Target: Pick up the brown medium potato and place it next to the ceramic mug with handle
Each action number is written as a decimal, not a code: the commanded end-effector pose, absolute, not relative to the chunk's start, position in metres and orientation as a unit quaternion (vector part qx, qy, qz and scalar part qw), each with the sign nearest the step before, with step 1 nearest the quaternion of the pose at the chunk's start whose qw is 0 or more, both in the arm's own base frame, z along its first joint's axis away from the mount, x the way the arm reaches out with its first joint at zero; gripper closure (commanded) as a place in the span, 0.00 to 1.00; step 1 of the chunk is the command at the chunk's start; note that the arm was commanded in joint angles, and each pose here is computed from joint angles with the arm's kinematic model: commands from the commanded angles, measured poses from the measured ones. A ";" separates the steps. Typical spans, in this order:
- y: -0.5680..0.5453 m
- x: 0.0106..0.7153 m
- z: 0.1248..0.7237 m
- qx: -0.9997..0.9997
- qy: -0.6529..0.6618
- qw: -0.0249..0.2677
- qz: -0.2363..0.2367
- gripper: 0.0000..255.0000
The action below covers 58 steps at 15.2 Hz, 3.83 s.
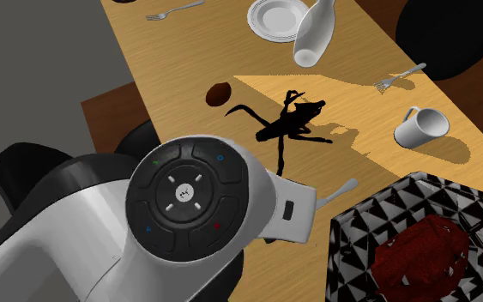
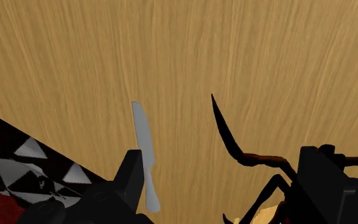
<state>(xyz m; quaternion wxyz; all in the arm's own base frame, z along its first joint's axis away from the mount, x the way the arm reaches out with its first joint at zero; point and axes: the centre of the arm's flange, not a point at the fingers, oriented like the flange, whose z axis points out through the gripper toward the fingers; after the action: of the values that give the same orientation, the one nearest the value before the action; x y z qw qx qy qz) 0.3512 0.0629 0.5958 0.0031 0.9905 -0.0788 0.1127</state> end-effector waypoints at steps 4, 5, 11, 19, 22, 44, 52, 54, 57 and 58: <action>0.117 0.372 0.572 0.990 -0.073 -0.011 0.120 0.00; 0.127 0.376 0.567 0.990 -0.072 -0.014 0.121 0.00; 0.192 0.400 0.540 0.989 -0.065 -0.030 0.129 0.00; 0.281 0.431 0.508 0.987 -0.055 -0.051 0.140 0.00; 0.314 0.442 0.497 0.986 -0.052 -0.059 0.144 0.00; 0.376 0.472 0.443 0.985 -0.046 -0.073 0.151 1.00; 0.376 0.472 0.443 0.985 -0.046 -0.073 0.151 1.00; 0.376 0.472 0.448 0.985 -0.046 -0.073 0.151 1.00; 0.376 0.472 0.464 0.985 -0.046 -0.073 0.151 1.00; 0.376 0.472 0.469 0.985 -0.046 -0.073 0.151 1.00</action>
<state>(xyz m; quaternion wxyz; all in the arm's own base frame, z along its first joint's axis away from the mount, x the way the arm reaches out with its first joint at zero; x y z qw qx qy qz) 0.4716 0.3762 0.4637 -0.0727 0.9848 -0.0457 0.1512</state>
